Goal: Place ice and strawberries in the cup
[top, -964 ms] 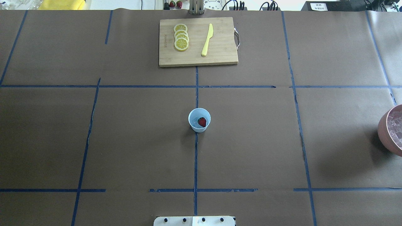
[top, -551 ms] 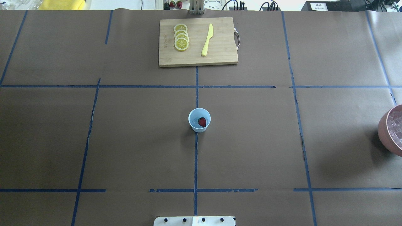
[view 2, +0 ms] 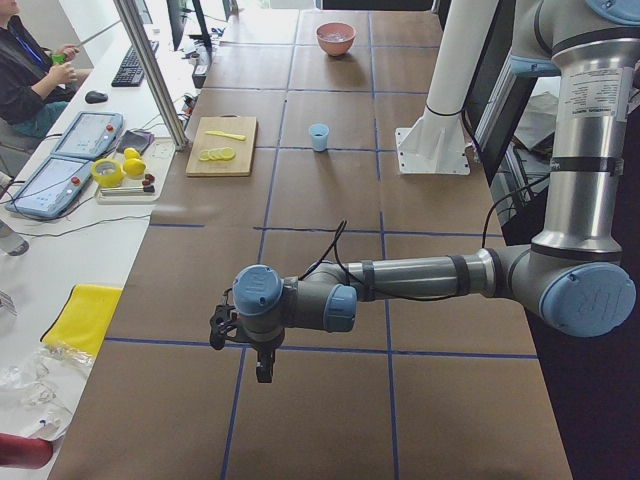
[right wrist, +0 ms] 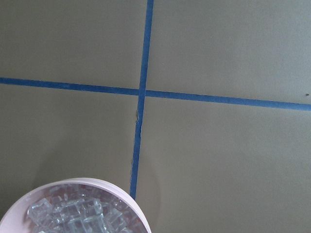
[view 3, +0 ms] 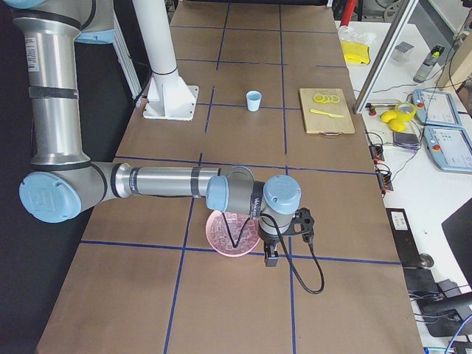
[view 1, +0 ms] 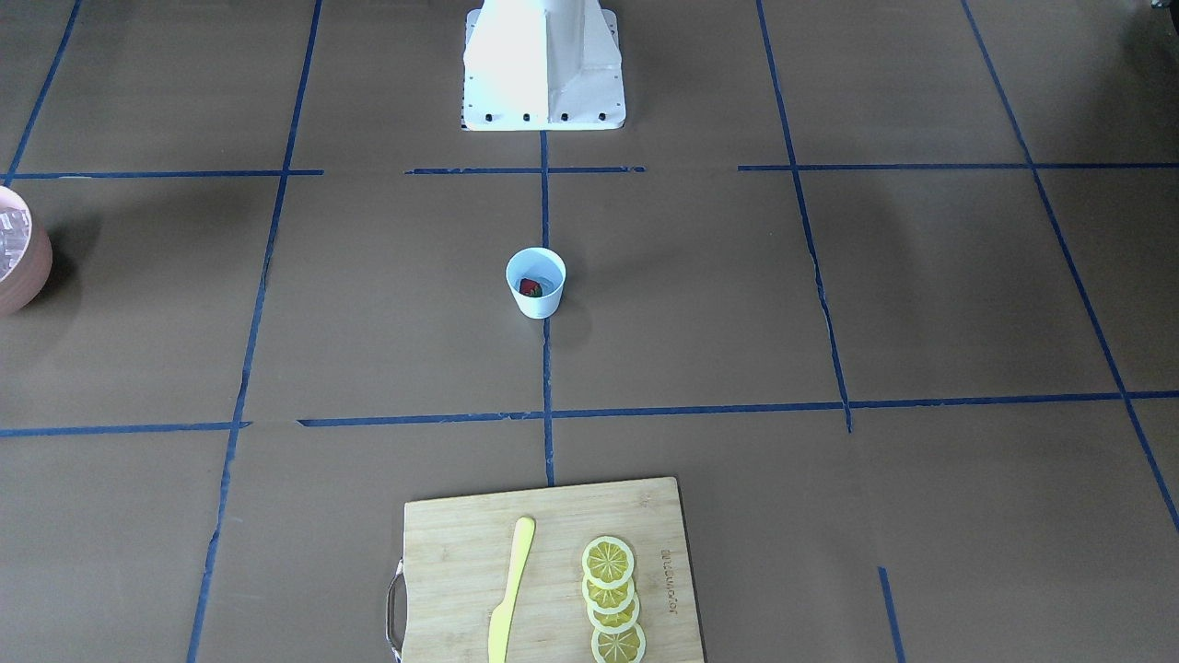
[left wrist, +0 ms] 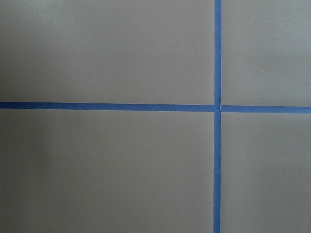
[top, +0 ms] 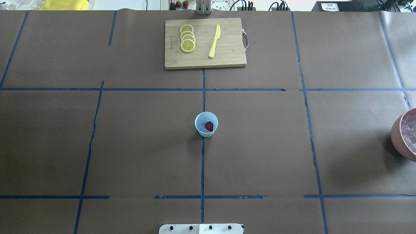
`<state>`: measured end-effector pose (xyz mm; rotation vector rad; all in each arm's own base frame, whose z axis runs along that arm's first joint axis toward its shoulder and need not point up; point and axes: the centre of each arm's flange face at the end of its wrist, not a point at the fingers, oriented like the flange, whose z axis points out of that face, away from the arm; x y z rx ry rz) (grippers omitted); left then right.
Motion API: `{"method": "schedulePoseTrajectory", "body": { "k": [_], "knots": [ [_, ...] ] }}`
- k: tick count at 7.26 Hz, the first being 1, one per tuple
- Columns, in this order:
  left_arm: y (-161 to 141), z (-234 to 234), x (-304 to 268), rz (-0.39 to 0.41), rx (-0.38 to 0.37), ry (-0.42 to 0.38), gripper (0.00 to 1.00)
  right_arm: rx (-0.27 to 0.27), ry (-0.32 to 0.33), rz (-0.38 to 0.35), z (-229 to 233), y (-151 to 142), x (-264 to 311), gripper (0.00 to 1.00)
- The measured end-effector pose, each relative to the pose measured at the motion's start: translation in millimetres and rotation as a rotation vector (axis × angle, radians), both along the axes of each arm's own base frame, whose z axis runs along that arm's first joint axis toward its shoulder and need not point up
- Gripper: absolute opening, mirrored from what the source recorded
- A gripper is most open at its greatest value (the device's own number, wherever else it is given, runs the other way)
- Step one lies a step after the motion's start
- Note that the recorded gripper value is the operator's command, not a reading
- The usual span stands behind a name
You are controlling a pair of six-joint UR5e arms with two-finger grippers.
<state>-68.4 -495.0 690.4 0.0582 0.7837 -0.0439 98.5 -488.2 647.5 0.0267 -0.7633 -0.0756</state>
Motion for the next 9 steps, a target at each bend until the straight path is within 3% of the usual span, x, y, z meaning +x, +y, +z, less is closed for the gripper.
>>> {"method": "schedulePoseTrajectory", "body": {
  "k": [2, 4, 6, 9],
  "knots": [
    [-1.9, -12.4, 9.0, 0.02, -0.009, 0.0, 1.0, 0.0, 0.0, 0.0, -0.1, -0.3, 0.0, 1.0],
    [7.9, -40.7, 13.6, 0.123, -0.045, -0.001, 1.0, 0.0, -0.001, 0.0, 0.1, -0.3, -0.1, 1.0],
    [17.7, -37.1, 11.2, 0.195, -0.064, 0.013, 1.0, -0.001, 0.0, -0.001, 0.7, -0.2, 0.0, 1.0],
    [23.7, -29.7, -21.2, 0.148, -0.05, 0.02, 1.0, -0.002, 0.0, -0.001, 1.4, -0.1, 0.0, 1.0]
  ]
}}
